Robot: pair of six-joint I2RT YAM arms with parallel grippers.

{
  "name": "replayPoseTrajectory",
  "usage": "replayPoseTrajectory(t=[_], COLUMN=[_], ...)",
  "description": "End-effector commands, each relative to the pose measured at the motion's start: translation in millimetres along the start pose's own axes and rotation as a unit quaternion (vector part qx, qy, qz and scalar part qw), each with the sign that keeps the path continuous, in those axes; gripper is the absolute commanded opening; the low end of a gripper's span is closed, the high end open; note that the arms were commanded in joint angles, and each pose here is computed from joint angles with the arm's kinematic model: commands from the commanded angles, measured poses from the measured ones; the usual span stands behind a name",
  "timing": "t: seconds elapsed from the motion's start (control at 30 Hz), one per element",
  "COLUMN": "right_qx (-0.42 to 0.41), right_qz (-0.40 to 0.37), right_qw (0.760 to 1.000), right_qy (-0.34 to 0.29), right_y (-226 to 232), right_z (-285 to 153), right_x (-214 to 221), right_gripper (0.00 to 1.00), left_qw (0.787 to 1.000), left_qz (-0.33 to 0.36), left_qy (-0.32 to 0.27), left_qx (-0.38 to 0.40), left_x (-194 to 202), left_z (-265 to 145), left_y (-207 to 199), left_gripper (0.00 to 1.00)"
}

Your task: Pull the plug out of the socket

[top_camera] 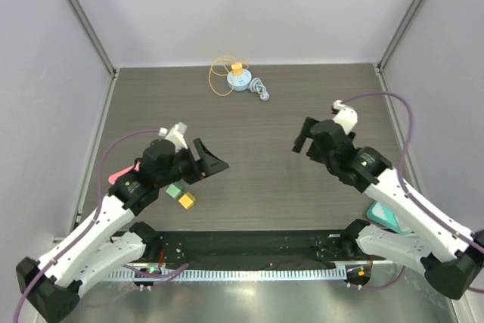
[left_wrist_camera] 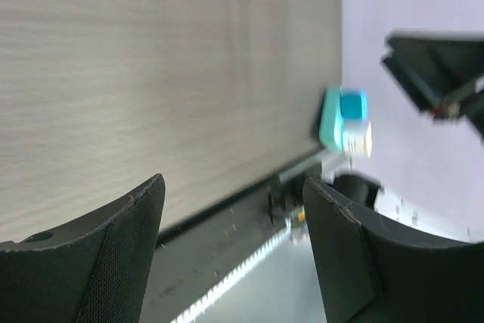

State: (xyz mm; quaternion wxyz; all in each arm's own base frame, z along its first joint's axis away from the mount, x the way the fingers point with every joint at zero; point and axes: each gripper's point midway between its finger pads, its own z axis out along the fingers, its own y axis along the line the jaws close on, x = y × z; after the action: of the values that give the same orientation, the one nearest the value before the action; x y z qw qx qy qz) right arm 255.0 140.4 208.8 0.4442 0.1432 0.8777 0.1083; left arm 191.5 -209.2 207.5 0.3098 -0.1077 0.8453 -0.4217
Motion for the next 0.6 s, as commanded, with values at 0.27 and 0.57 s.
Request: replayPoseTrajectory(t=[0.27, 0.57], right_qx=[0.256, 0.293], right_qz=[-0.011, -0.016], right_qw=[0.966, 0.956], right_qy=[-0.031, -0.020], right_y=[-147, -165], right_z=[-50, -42], right_x=[-47, -86], right_gripper=[1.00, 1.00], left_qw=[0.970, 0.909], left_qz=[0.106, 0.169], left_qy=[0.170, 0.289], left_qx=[0.141, 0.250], left_x=[93, 165], left_z=[97, 225], left_y=[-122, -181], left_gripper=[0.75, 0.80])
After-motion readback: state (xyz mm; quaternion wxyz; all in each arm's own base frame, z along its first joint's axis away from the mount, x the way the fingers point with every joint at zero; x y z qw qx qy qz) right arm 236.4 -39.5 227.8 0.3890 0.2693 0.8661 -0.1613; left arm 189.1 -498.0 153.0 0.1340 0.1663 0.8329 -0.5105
